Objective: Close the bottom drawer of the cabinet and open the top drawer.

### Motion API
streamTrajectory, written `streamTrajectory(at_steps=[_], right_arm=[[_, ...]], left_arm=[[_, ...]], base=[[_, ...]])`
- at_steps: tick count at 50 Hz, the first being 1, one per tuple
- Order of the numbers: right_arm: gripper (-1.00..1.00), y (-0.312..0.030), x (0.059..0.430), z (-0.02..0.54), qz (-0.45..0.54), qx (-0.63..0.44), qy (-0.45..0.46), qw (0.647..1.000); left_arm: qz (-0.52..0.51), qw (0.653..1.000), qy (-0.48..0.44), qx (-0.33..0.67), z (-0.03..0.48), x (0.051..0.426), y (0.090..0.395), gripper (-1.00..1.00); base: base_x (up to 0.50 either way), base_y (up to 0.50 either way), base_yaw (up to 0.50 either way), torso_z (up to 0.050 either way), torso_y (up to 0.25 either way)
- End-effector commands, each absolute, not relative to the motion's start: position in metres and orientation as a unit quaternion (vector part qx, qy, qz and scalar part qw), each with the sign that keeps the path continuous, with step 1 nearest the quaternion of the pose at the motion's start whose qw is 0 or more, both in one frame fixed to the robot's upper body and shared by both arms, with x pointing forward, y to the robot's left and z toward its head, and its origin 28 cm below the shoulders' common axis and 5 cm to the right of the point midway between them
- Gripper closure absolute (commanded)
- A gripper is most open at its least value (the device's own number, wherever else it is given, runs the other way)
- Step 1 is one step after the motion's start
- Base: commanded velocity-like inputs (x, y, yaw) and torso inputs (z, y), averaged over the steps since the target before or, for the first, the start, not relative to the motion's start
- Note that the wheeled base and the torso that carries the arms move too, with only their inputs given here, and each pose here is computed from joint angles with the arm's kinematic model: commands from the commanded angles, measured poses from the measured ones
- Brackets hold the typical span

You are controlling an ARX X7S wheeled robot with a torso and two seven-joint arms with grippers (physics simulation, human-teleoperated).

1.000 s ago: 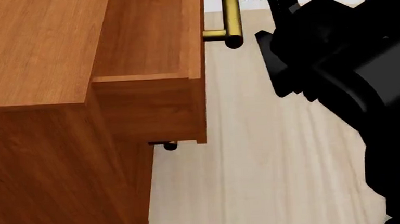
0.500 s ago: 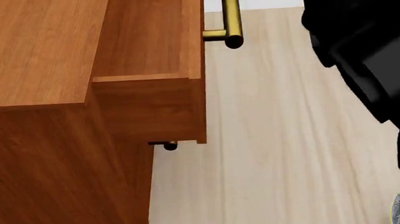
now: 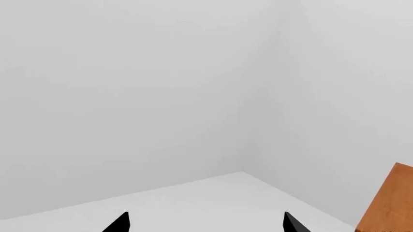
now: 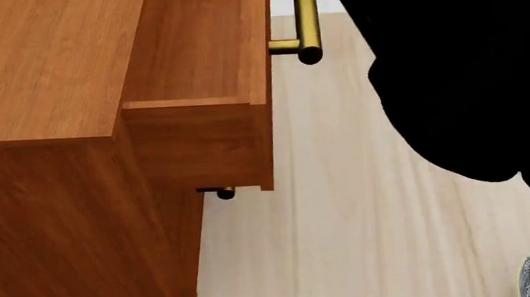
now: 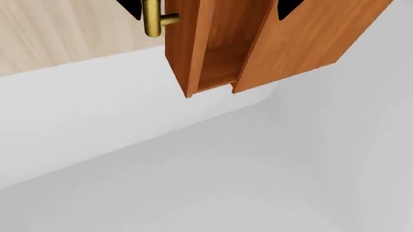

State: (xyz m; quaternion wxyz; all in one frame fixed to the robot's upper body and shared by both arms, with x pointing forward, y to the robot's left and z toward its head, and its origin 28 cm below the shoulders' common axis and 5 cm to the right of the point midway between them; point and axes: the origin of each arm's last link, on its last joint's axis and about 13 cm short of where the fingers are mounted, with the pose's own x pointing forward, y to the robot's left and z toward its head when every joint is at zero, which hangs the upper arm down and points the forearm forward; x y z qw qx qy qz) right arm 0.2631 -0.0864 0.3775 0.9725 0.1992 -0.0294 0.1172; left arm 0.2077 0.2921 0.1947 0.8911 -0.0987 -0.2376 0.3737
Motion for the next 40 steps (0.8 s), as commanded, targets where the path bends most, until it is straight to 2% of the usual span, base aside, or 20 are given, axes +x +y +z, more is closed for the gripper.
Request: streamTrajectory(at_steps=[1, 27, 34, 40], right_arm=[[-1.0, -0.073, 0.259, 0.374, 0.14, 0.115, -0.022, 0.983], [-1.0, -0.057, 0.286, 0.367, 0.154, 0.042, 0.114, 0.981], [-1.0, -0.057, 0.288, 0.364, 0.139, 0.041, 0.133, 0.981], [-1.0, -0.061, 0.299, 0.35, 0.077, 0.018, 0.173, 0.982]], left_arm=[[0.374, 0.891, -0.237, -0.099, 0.195, 0.207, 0.292, -1.0], [0.374, 0.891, -0.238, -0.102, 0.195, 0.208, 0.292, -1.0], [0.374, 0.89, -0.239, -0.102, 0.195, 0.208, 0.292, -1.0], [0.374, 0.89, -0.238, -0.103, 0.194, 0.207, 0.293, -1.0]], base=[[0.0, 0.0, 0.0, 0.0, 0.0], [0.0, 0.0, 0.0, 0.0, 0.0], [0.0, 0.0, 0.0, 0.0, 0.0], [0.0, 0.0, 0.0, 0.0, 0.0]])
